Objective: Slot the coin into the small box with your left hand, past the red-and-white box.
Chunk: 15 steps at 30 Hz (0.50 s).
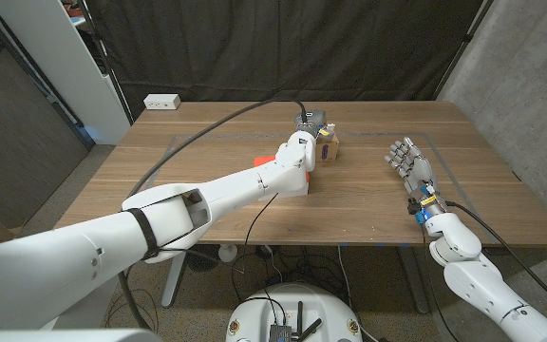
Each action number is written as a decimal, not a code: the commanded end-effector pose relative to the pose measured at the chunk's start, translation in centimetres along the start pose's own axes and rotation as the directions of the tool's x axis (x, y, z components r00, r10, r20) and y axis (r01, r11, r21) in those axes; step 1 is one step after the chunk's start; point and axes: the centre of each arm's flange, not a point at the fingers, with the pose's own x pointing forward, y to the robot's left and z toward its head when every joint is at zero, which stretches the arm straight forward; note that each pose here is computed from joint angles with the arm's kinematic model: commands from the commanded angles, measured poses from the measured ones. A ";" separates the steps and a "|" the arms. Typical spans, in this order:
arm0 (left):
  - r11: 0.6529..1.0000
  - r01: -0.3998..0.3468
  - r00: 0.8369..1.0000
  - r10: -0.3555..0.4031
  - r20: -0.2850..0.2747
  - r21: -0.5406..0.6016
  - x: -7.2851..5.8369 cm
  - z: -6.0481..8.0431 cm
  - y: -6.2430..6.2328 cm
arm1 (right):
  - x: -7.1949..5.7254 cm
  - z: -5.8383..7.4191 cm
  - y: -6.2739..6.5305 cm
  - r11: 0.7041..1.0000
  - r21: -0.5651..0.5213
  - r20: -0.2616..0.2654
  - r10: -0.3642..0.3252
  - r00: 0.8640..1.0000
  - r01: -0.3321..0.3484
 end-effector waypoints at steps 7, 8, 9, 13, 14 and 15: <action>0.994 -0.101 0.994 0.102 0.027 -0.031 0.3 0.2 3.0 | 0.5 0.4 0.2 1.000 0.002 0.024 -0.002 1.000 0.002; 0.994 -0.107 0.994 0.108 0.024 -0.035 0.3 0.1 3.2 | 0.5 0.4 0.3 1.000 0.001 0.024 -0.001 1.000 0.001; 0.993 -0.113 0.993 0.113 0.023 -0.037 0.2 -0.1 3.4 | 0.6 0.4 0.3 1.000 -0.005 0.025 0.003 1.000 -0.002; 0.987 -0.148 0.989 0.150 0.019 -0.063 -0.2 -0.8 4.3 | 0.7 0.4 0.4 1.000 -0.003 0.024 0.002 1.000 -0.002; 0.985 -0.158 0.987 0.159 0.019 -0.067 -0.3 -1.0 4.5 | 0.8 0.4 0.5 1.000 -0.007 0.025 0.006 1.000 -0.006; 0.984 -0.164 0.986 0.166 0.019 -0.073 -0.5 -1.3 4.7 | 0.8 0.4 0.5 1.000 -0.007 0.026 0.005 1.000 -0.005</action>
